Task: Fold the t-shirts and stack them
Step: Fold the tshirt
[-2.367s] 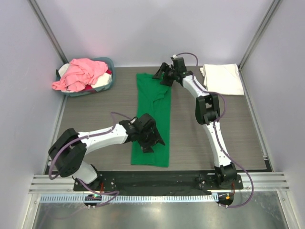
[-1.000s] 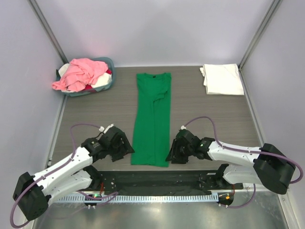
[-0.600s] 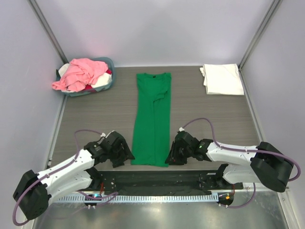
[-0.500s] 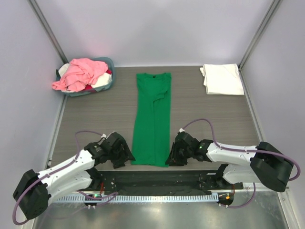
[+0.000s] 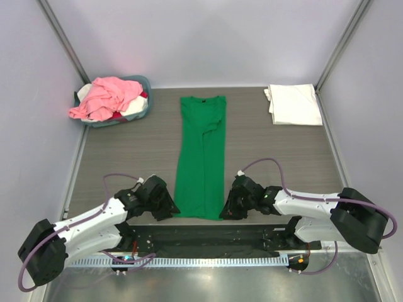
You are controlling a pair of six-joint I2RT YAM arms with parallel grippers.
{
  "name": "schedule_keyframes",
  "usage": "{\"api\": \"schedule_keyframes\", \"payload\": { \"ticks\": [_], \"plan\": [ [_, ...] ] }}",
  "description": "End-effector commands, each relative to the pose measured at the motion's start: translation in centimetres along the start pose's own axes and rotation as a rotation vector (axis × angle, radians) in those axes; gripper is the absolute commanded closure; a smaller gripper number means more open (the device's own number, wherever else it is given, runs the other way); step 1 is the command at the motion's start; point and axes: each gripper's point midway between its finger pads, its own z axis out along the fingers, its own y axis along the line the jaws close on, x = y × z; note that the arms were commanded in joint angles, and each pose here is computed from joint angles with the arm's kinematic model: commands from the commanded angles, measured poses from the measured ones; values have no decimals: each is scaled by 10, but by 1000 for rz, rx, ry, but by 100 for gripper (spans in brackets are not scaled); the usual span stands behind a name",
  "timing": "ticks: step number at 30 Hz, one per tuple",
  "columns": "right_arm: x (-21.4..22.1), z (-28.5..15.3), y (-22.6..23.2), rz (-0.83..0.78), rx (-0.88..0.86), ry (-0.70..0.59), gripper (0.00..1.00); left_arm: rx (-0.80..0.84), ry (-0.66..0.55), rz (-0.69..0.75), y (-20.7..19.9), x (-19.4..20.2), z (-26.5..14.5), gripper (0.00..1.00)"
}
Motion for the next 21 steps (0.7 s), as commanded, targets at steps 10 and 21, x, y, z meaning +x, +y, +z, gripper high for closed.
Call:
{"api": "schedule_keyframes", "payload": {
  "ticks": [10,21],
  "plan": [
    [2,-13,-19,0,42,-45,99,39,-22,19,-19,0,-3,100],
    [-32,-57,12,-55,33,-208,99,-12,-157,131,-61,-30,-50,100]
  ]
}}
